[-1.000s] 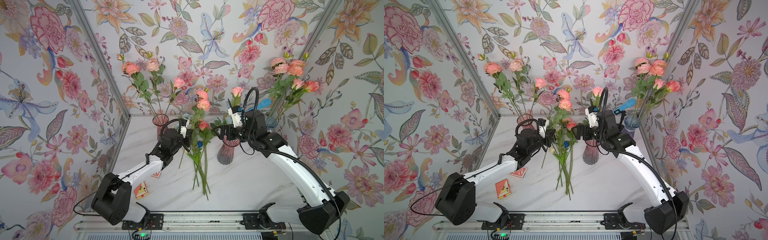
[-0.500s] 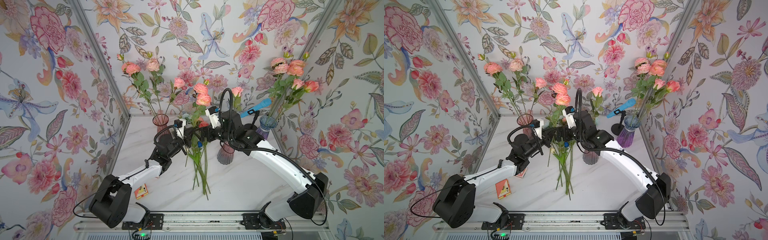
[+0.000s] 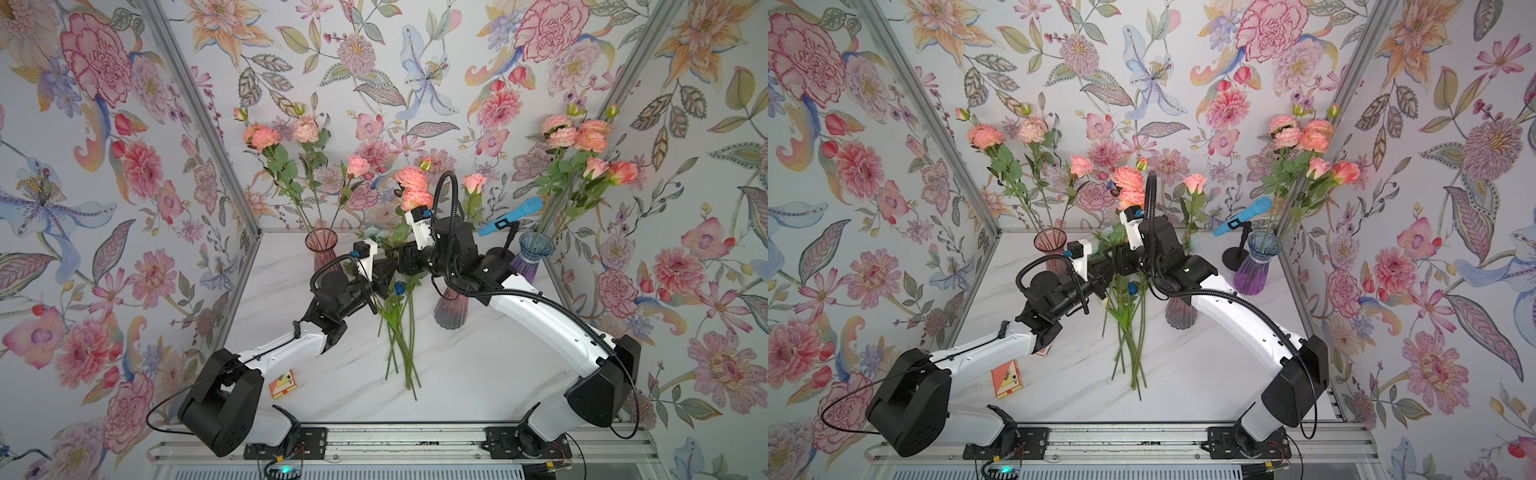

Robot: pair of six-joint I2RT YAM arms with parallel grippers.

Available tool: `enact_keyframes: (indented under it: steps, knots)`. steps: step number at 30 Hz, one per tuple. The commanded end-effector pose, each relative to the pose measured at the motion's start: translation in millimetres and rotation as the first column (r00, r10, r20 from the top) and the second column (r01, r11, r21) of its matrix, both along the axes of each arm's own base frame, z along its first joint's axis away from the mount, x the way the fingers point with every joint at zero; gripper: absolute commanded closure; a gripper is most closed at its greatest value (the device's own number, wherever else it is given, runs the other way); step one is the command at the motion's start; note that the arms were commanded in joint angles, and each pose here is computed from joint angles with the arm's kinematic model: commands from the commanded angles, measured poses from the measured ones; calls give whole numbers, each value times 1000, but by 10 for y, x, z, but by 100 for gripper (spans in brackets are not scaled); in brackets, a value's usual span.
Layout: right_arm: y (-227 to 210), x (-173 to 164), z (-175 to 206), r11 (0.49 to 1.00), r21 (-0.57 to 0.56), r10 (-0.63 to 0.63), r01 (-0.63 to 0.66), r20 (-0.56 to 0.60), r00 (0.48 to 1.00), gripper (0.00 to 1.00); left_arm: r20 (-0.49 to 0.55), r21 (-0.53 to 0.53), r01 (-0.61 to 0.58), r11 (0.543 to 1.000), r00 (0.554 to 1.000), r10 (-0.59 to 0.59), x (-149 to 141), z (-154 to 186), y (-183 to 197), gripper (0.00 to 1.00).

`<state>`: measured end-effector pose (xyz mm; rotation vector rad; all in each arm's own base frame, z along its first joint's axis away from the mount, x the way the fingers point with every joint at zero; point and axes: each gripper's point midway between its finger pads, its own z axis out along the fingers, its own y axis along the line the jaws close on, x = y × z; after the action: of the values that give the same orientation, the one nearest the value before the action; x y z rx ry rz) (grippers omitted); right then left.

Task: Place the pink flowers into the vase
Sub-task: Place the flower in the vase.

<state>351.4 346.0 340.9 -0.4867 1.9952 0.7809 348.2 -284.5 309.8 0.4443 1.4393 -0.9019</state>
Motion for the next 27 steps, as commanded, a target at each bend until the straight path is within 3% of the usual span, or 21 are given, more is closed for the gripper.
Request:
enact_keyframes:
  steps: [1,10,25,27]
  knots:
    - [43,71,203,1000,27,-17,16,57,998,48,24,-27,38,999,999,-37,-85,75,-45,100]
    - [59,125,189,1000,19,-24,23,63,998,67,22,-32,46,998,999,-45,-88,70,-62,100]
    - [55,141,141,999,15,-33,33,52,998,91,21,-32,56,998,998,-56,-99,83,-78,100]
    - [48,143,148,999,13,-36,36,56,998,92,20,-28,62,998,998,-62,-97,76,-91,93]
